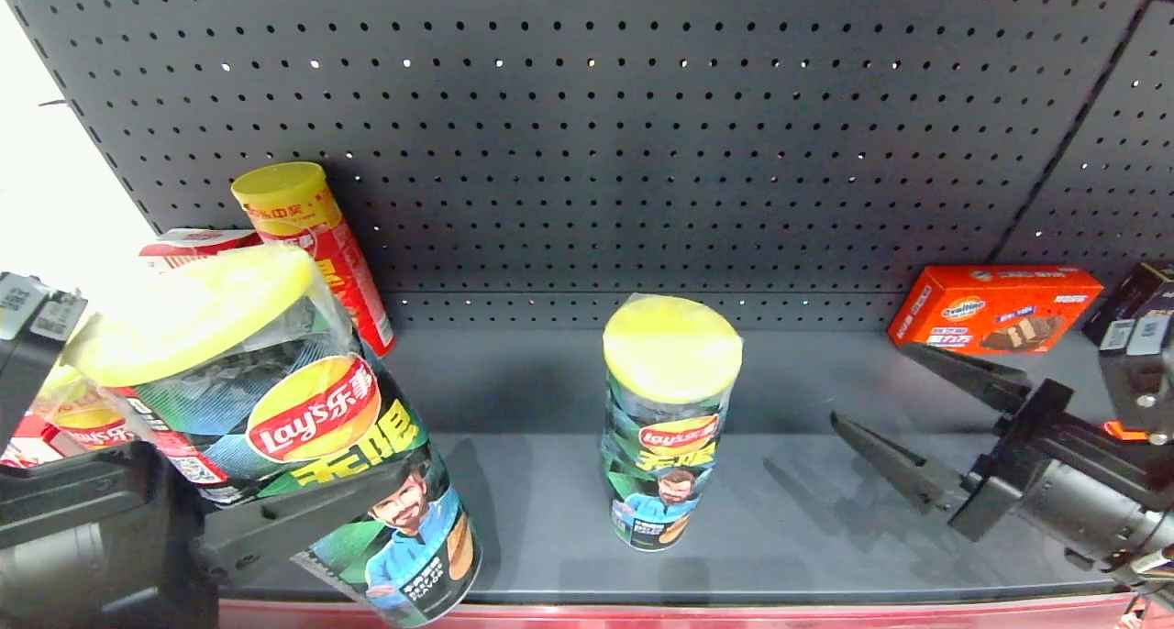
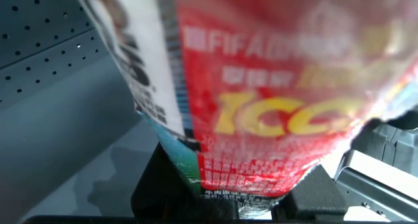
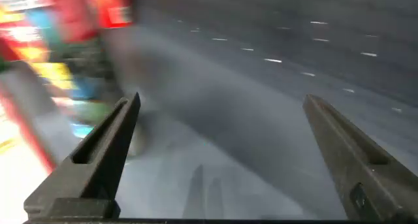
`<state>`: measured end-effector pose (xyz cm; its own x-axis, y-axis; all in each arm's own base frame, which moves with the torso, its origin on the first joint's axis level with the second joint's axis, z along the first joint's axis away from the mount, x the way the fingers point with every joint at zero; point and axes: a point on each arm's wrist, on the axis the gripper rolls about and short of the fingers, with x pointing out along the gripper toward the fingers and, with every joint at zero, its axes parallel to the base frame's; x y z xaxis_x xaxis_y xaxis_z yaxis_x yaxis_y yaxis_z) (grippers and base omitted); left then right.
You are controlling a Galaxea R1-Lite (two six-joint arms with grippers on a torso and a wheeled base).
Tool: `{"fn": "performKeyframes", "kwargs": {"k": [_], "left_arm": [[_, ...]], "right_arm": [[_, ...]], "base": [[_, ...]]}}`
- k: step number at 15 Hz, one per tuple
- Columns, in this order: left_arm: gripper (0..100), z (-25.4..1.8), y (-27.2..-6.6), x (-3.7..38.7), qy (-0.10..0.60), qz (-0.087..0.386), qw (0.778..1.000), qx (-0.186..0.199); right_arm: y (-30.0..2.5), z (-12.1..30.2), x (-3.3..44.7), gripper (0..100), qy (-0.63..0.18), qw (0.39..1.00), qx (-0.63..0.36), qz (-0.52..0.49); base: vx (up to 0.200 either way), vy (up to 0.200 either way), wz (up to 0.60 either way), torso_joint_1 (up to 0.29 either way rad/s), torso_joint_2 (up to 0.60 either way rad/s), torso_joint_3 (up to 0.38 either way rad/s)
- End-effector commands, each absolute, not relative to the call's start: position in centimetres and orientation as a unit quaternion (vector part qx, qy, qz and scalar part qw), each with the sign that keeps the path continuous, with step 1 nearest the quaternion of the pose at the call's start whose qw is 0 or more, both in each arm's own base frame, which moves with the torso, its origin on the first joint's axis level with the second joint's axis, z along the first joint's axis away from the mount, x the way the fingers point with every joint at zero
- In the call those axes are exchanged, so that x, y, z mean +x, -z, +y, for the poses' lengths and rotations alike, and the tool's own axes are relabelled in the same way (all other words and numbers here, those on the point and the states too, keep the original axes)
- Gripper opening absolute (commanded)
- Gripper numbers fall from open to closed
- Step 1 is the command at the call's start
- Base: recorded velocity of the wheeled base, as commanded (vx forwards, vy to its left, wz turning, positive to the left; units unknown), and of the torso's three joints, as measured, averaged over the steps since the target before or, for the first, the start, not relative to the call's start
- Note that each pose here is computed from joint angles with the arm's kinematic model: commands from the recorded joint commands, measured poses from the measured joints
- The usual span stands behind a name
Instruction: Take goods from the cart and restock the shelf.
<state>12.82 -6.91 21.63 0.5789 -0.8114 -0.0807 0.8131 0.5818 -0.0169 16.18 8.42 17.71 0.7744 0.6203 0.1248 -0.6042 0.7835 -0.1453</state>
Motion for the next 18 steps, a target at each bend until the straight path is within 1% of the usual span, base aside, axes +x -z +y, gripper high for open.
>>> {"fn": "performKeyframes", "kwargs": {"k": [1, 2, 5, 7, 9, 11, 14, 18], "left_arm": [[0, -6.8, -21.7, 12.6, 0.457, 0.037, 0.888, 0.011], [0, -6.8, -21.8, 12.6, 0.457, 0.035, 0.889, 0.011], [0, -6.7, -22.0, 12.4, 0.457, 0.028, 0.889, 0.011], [0, -6.7, -21.9, 12.3, 0.457, 0.029, 0.889, 0.012], [0, -6.6, -21.6, 12.3, 0.456, 0.031, 0.889, 0.013], [0, -6.5, -21.8, 12.1, 0.455, 0.028, 0.89, 0.012], [0, -6.5, -21.8, 12.1, 0.456, 0.027, 0.889, 0.012], [0, -6.6, -22.0, 12.1, 0.458, 0.023, 0.889, 0.012]], "right_arm": [[-19.8, 5.3, 13.8, 100, -0.265, 0.956, -0.052, -0.117], [-20.2, 4.1, 12.2, 100, -0.239, 0.963, -0.054, -0.111], [-19.9, 2.3, 8.4, 100, -0.155, 0.982, -0.05, -0.094], [-19.5, 1.6, 6.1, 100, -0.121, 0.988, -0.047, -0.087], [-18.1, 0.7, 3.1, 100, -0.089, 0.992, -0.045, -0.076], [-16.0, -0.1, 0.1, 100, -0.088, 0.993, -0.048, -0.058], [-13.8, -0.7, -2.1, 100, -0.086, 0.994, -0.05, -0.046], [-12.2, -0.8, -2.5, 100, -0.063, 0.996, -0.05, -0.031]], "base": [[0.0, 0.0, 0.0, 0.0, 0.0, 0.0], [0.0, 0.0, 0.0, 0.0, 0.0, 0.0], [0.0, 0.0, 0.0, 0.0, 0.0, 0.0], [0.0, 0.0, 0.0, 0.0, 0.0, 0.0], [0.0, 0.0, 0.0, 0.0, 0.0, 0.0], [0.0, 0.0, 0.0, 0.0, 0.0, 0.0], [0.0, 0.0, 0.0, 0.0, 0.0, 0.0], [0.0, 0.0, 0.0, 0.0, 0.0, 0.0]]}}
